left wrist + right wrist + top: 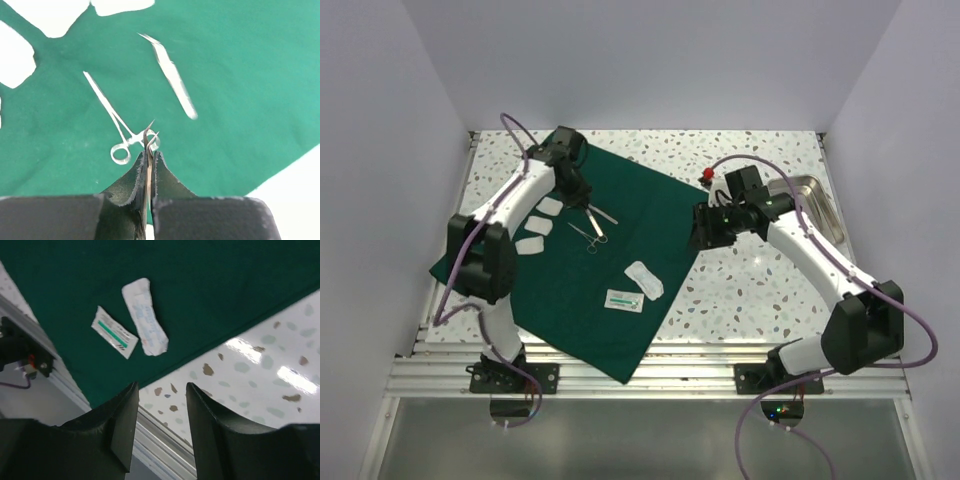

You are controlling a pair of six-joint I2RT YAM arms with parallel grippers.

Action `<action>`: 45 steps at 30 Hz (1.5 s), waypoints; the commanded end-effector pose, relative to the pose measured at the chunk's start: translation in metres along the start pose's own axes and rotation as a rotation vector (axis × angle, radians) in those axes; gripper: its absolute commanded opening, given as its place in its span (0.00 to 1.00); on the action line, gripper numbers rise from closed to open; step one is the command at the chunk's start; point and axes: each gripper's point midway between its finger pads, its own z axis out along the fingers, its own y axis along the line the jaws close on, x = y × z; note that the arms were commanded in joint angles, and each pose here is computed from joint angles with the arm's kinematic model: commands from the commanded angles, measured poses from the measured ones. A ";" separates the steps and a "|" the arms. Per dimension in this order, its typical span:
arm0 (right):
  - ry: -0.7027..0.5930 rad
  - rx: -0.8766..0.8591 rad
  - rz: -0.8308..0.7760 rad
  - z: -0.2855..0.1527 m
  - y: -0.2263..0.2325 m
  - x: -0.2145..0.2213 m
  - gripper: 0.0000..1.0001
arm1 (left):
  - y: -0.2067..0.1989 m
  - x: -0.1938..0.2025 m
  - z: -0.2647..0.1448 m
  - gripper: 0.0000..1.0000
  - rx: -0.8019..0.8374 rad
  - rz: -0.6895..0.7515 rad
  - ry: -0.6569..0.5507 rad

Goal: Prepare the surgical pack

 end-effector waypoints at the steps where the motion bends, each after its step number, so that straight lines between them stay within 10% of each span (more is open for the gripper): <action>1: -0.055 -0.309 -0.050 -0.002 0.065 -0.032 0.47 | -0.030 0.006 -0.060 0.00 0.301 0.155 -0.064; 8: -0.025 -0.567 -0.069 0.017 0.149 -0.047 0.49 | -0.043 0.057 -0.118 0.00 0.632 0.221 -0.010; 29: 0.028 -0.637 -0.095 0.054 0.206 -0.039 0.47 | -0.029 0.102 -0.162 0.00 0.814 0.223 0.037; 33: 0.019 -0.622 -0.086 0.058 0.204 -0.041 0.39 | -0.030 0.107 -0.162 0.00 0.820 0.234 0.056; 37: 0.034 -0.618 -0.071 0.066 0.203 -0.040 0.00 | -0.029 0.110 -0.158 0.00 0.819 0.245 0.072; 38: 0.035 -0.610 -0.069 0.067 0.202 -0.040 0.00 | -0.029 0.110 -0.157 0.09 0.820 0.249 0.075; 39: 0.043 -0.571 -0.068 0.071 0.196 -0.039 0.00 | -0.030 0.108 -0.159 0.53 0.813 0.263 0.068; 41: 0.049 -0.503 -0.080 0.073 0.185 -0.038 0.00 | -0.023 0.097 -0.155 0.88 0.746 0.264 0.036; 45: -0.008 -0.191 -0.149 0.081 0.124 -0.048 0.00 | 0.012 0.056 -0.147 0.99 0.527 0.262 -0.118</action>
